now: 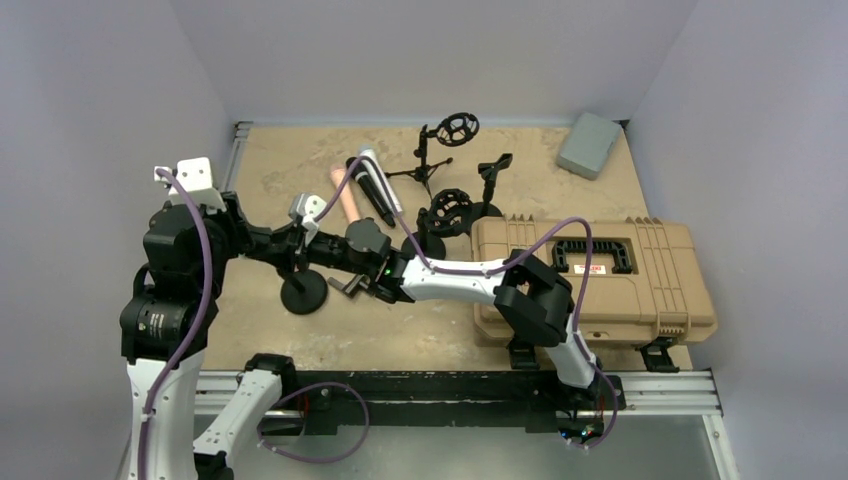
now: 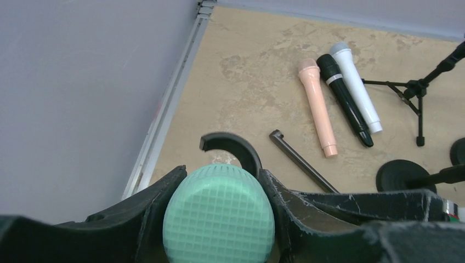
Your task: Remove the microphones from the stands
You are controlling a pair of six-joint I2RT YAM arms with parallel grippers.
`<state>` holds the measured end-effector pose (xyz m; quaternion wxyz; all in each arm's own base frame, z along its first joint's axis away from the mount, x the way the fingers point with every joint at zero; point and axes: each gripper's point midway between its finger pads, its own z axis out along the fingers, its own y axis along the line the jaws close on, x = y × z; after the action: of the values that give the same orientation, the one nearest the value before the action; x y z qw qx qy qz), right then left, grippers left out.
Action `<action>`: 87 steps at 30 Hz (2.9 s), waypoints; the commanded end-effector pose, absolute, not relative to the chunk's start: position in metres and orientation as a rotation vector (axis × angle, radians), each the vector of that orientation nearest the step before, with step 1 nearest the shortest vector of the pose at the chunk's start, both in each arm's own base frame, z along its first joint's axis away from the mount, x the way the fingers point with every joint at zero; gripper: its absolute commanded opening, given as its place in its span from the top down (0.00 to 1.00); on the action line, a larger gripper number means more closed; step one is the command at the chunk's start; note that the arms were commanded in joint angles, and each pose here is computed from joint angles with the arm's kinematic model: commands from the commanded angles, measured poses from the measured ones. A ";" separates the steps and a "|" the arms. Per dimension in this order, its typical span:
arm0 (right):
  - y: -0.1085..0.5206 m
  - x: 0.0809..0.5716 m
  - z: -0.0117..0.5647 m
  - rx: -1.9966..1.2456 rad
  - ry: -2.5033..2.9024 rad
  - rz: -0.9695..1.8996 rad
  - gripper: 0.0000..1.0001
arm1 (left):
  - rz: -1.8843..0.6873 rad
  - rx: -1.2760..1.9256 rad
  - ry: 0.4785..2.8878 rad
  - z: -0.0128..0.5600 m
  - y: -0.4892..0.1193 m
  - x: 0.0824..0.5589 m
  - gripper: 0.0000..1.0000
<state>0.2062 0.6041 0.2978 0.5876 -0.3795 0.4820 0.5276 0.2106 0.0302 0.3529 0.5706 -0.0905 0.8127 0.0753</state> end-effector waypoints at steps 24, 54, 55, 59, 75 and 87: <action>0.593 0.217 0.315 -0.813 1.087 1.238 1.00 | 0.178 -0.281 1.621 0.482 0.045 0.180 1.00; 0.602 0.217 0.298 -0.859 1.098 1.229 1.00 | 0.017 -0.271 1.250 0.596 0.036 0.138 1.00; 0.602 0.217 0.296 -0.862 1.100 1.229 1.00 | 0.006 -0.270 1.236 0.601 0.035 0.135 1.00; 0.599 0.214 0.298 -0.874 1.093 1.230 1.00 | -0.074 -0.250 1.254 0.596 0.023 0.139 1.00; 0.560 0.217 0.365 -0.789 1.140 1.157 0.04 | -0.309 -0.182 1.427 0.550 -0.027 0.205 1.00; 0.495 0.212 0.355 -0.787 1.316 1.024 0.01 | -0.515 -0.070 1.600 0.512 -0.072 0.228 1.00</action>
<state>0.2063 0.5239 0.3587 0.6010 -0.3496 0.5343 0.4807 0.2187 -0.0462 0.5184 0.6906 -0.0565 0.7013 -0.1678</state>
